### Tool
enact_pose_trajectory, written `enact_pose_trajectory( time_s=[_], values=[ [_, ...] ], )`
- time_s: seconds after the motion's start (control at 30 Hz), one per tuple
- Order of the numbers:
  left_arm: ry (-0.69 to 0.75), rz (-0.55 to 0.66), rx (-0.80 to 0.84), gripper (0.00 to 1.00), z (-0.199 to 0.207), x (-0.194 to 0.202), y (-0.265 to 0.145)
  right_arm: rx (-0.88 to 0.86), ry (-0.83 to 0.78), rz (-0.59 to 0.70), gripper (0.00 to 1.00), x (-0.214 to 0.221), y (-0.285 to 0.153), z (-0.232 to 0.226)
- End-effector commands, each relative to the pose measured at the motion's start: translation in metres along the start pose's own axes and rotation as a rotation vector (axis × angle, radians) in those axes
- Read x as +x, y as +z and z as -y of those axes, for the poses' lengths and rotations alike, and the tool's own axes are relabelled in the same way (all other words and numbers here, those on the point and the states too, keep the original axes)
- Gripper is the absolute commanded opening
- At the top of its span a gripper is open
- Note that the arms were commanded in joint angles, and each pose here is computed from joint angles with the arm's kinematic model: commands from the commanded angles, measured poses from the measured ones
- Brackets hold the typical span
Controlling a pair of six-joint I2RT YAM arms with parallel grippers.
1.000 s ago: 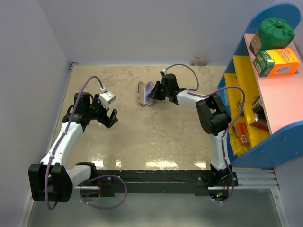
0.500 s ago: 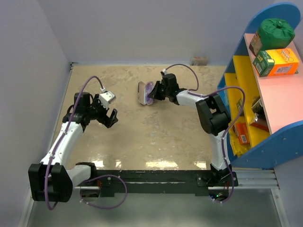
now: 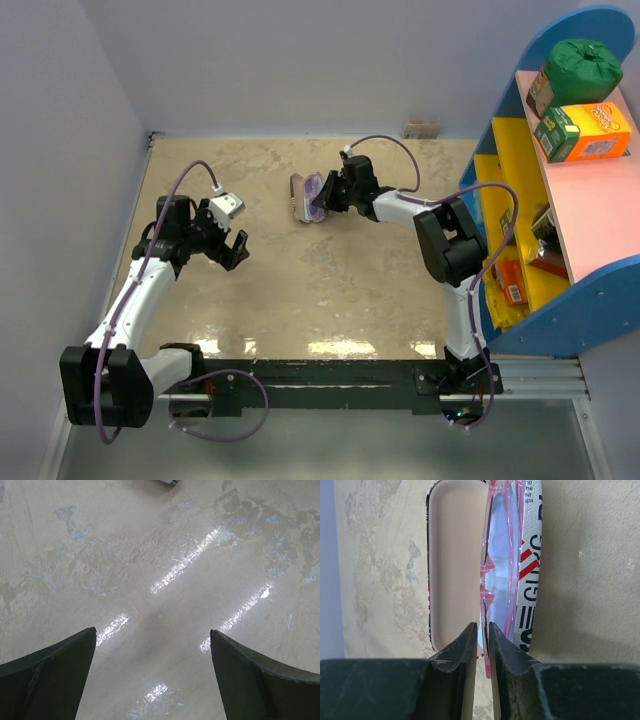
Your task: Organize the sunglasses
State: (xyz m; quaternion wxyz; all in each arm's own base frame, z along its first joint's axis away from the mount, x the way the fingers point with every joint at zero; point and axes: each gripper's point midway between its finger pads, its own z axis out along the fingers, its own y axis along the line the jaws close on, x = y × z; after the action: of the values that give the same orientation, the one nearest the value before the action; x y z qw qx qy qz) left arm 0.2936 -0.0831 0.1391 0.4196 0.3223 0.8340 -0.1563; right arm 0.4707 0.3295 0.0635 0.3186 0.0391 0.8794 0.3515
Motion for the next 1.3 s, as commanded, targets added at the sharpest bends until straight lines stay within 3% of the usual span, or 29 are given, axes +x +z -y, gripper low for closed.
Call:
enact_pose_trajectory(
  time_s=[0.0,0.23,0.8,1.27],
  values=[
    [0.001,0.029,-0.020,1.00,-0.006,-0.005,0.000,-0.051,-0.022,0.081,0.21,-0.031,-0.015,-0.026],
    [0.002,0.030,-0.021,1.00,-0.006,-0.005,0.000,-0.038,-0.041,0.112,0.18,-0.041,-0.024,-0.030],
    [0.004,0.035,-0.021,1.00,-0.006,-0.006,-0.001,0.000,-0.062,0.124,0.00,-0.041,-0.028,-0.022],
    [0.005,0.033,-0.022,1.00,-0.006,-0.006,-0.001,-0.003,-0.080,0.134,0.00,-0.040,-0.019,-0.017]
  ],
)
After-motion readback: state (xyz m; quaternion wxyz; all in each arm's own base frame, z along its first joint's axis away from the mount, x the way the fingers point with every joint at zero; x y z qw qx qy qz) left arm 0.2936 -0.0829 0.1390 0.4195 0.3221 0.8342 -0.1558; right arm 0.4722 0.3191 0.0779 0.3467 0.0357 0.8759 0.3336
